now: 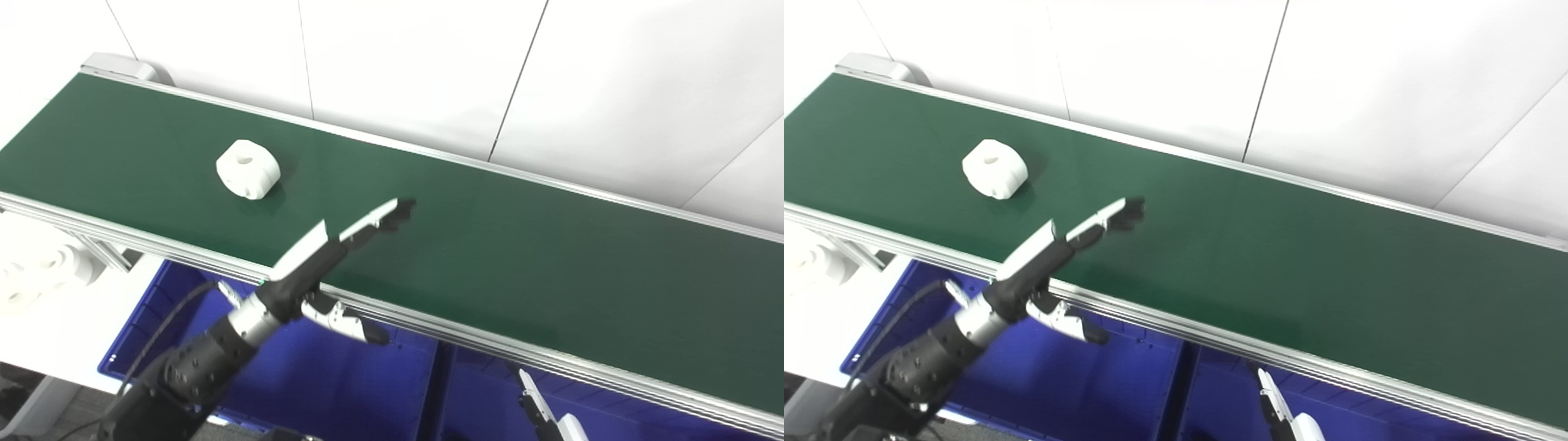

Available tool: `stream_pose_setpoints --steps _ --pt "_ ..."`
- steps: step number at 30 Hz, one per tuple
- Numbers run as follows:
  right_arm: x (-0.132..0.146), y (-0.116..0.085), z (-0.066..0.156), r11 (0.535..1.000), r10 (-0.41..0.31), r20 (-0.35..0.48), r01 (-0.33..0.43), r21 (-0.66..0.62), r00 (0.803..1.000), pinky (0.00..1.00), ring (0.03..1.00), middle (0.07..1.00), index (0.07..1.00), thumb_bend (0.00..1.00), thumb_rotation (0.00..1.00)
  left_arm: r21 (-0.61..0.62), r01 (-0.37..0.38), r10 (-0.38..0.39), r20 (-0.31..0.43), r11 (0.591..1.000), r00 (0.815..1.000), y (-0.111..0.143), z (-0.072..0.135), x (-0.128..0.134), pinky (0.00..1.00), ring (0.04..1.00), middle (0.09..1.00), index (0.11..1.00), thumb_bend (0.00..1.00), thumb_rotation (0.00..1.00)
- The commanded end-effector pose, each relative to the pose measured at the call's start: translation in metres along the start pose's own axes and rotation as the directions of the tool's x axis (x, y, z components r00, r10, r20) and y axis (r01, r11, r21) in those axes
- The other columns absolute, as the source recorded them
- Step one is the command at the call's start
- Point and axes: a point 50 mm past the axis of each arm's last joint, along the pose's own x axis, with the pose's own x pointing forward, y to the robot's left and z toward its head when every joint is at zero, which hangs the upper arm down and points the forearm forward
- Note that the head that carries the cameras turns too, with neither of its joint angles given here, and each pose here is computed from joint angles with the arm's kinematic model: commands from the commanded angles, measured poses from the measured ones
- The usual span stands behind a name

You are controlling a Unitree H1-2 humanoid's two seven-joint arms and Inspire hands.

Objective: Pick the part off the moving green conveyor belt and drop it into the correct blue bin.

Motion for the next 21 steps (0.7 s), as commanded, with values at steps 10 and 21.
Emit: stream_pose_setpoints --steps 10,21 --pt "0.005 -0.007 0.003 1.000 -0.019 0.084 0.019 -0.001 0.996 0.87 0.990 1.000 1.000 1.00 0.66 0.295 -0.013 0.013 0.000 0.956 1.000 0.088 -0.018 0.048 0.78 0.910 0.985 0.963 0.72 0.27" --pt "0.007 -0.010 0.001 1.000 -0.006 0.084 0.007 -0.017 0.996 0.89 0.992 1.000 1.000 1.00 0.66 0.521 0.020 0.071 -0.154 0.853 0.986 0.142 -0.034 0.075 0.84 0.943 1.000 0.981 0.81 0.27"
